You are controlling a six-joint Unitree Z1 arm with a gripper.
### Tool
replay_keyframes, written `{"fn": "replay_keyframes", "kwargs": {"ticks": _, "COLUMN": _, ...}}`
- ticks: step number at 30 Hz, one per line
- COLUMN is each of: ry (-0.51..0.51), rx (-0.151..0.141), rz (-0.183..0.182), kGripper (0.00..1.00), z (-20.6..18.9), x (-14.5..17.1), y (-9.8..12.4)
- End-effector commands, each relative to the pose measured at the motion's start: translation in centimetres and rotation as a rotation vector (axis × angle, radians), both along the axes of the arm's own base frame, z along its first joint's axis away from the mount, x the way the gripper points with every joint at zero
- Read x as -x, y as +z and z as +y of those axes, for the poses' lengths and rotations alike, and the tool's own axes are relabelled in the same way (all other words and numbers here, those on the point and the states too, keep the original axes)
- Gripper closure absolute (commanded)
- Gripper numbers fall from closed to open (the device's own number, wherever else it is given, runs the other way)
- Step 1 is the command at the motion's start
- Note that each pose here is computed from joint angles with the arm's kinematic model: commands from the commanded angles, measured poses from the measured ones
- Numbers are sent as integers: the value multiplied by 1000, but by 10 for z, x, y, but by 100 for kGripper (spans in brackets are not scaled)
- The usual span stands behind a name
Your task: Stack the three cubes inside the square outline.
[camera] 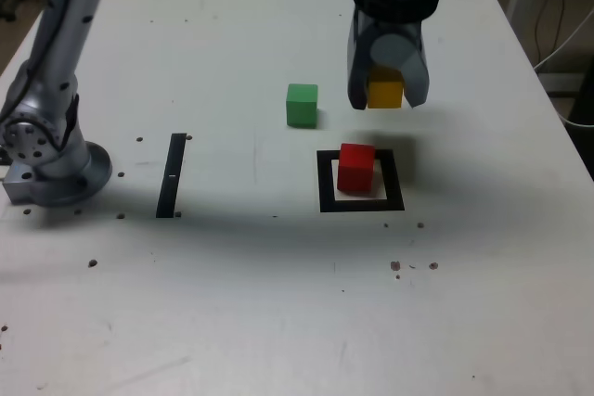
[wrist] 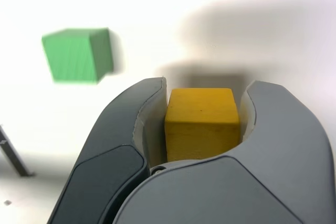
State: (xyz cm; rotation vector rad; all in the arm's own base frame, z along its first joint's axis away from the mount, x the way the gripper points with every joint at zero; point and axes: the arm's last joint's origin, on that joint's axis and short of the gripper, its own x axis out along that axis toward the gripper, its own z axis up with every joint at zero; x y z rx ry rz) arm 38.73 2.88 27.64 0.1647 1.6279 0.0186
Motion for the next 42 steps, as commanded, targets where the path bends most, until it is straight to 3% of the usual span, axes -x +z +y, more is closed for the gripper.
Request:
{"fn": "replay_keyframes", "kwargs": {"ticks": 1, "ry": -22, "rx": 12, "rz": -7, "kGripper": 78, "z": -15, "x": 10, "y": 9}}
{"fn": "replay_keyframes", "kwargs": {"ticks": 7, "ry": -46, "rx": 56, "rz": 29, "kGripper": 78, "z": -41, "x": 23, "y": 4}}
{"fn": "replay_keyframes", "kwargs": {"ticks": 14, "ry": -60, "rx": 62, "rz": 66, "kGripper": 78, "z": -51, "x": 26, "y": -6}}
{"fn": "replay_keyframes", "kwargs": {"ticks": 32, "ry": -65, "rx": 52, "rz": 72, "kGripper": 77, "z": -57, "x": 29, "y": -21}}
{"fn": "replay_keyframes", "kwargs": {"ticks": 42, "ry": -64, "rx": 65, "rz": 48, "kGripper": 77, "z": -57, "x": 27, "y": -25}}
